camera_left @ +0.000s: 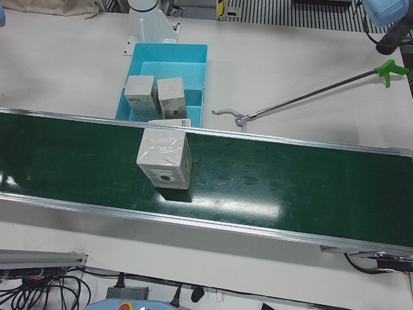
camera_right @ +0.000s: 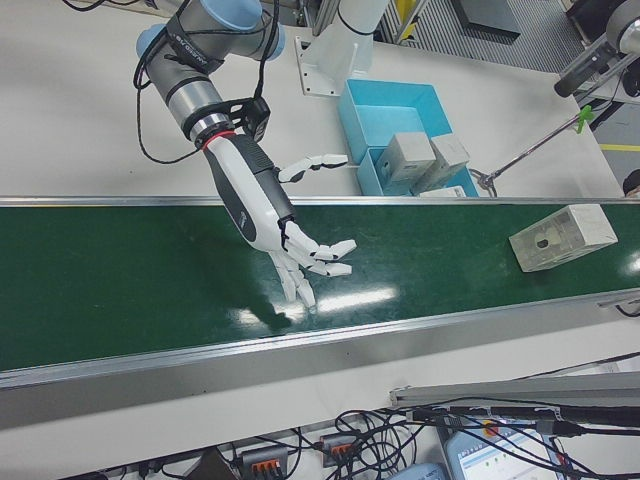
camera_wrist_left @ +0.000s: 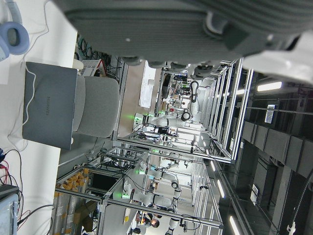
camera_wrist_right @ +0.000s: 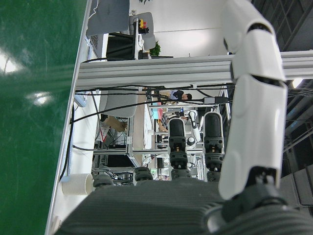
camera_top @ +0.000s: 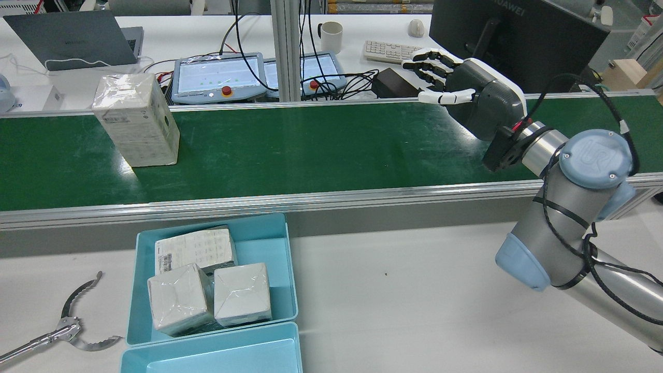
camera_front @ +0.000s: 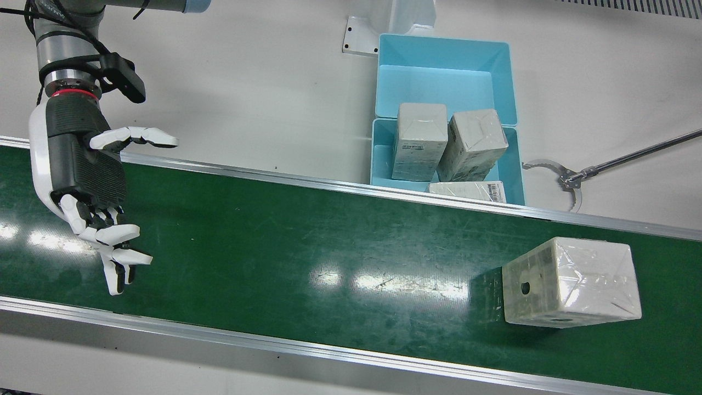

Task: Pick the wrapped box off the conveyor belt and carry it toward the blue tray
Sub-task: 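Lower the right hand toward the belt in the box's path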

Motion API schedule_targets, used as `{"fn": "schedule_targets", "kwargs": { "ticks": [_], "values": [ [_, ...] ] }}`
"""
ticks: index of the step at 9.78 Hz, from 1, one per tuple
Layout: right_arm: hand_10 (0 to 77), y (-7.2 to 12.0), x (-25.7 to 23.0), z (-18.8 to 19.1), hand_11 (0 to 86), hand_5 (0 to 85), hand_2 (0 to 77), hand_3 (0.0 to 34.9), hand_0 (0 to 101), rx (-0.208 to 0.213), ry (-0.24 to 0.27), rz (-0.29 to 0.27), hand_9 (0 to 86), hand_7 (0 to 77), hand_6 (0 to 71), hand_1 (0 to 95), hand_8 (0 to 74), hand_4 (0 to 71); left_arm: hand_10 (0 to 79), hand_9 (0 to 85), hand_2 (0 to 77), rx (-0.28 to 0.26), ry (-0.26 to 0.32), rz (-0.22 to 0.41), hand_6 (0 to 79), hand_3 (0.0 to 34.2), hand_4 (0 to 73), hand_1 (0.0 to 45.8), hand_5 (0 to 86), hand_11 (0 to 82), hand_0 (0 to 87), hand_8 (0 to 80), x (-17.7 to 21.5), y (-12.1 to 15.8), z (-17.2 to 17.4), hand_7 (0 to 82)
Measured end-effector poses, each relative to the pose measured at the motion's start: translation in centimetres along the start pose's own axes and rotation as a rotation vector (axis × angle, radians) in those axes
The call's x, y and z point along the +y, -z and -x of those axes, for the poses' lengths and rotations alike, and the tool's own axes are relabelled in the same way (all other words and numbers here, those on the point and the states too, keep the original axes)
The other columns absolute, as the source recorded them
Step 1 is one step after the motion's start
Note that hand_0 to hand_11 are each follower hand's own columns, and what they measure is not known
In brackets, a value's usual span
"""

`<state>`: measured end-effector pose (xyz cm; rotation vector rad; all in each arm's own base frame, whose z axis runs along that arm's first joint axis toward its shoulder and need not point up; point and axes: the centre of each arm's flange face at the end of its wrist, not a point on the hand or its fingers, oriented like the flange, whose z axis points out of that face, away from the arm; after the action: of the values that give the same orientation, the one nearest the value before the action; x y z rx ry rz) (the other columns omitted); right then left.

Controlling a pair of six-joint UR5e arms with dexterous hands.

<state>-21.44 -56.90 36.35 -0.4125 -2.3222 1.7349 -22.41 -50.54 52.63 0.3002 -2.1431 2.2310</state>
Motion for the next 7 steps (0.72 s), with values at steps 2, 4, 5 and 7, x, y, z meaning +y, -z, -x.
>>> {"fn": "schedule_targets", "kwargs": {
  "ticks": [2, 4, 5, 7],
  "values": [
    [0.0, -0.8, 0.0, -1.2, 1.1, 36.5, 20.7, 20.1, 47, 0.015, -0.006, 0.000, 4.9, 25.1, 3.8, 15.3, 0.0, 12.5, 0.5, 0.0, 0.5, 0.000, 0.000, 0.000, 0.0, 0.0, 0.0, 0.0, 1.1, 0.0, 0.0, 0.0, 0.0, 0.0, 0.0, 0.0],
    [0.0, -2.1, 0.5, -1.7, 1.1, 36.5, 22.9, 19.4, 48, 0.020, -0.014, 0.005, 4.9, 25.1, 3.8, 18.5, 0.0, 11.5, 0.5, 0.0, 0.5, 0.000, 0.000, 0.000, 0.0, 0.0, 0.0, 0.0, 1.1, 0.0, 0.0, 0.0, 0.0, 0.0, 0.0, 0.5],
    [0.0, -2.5, 0.6, -1.5, 1.1, 36.0, 22.9, 20.1, 50, 0.017, -0.014, 0.006, 4.9, 20.7, 2.7, 18.5, 0.0, 9.8, 0.5, 0.0, 0.5, 0.000, 0.000, 0.000, 0.0, 0.0, 0.0, 0.0, 1.1, 0.0, 0.0, 0.0, 0.0, 0.0, 0.0, 0.5],
    [0.0, -2.7, 0.7, -1.0, 1.1, 36.0, 22.9, 20.1, 50, 0.009, -0.011, 0.006, 4.9, 20.7, 2.7, 18.5, 0.0, 9.8, 0.5, 0.0, 0.5, 0.000, 0.000, 0.000, 0.0, 0.0, 0.0, 0.0, 1.1, 0.0, 0.0, 0.0, 0.0, 0.0, 0.0, 0.0]
  ]
}}
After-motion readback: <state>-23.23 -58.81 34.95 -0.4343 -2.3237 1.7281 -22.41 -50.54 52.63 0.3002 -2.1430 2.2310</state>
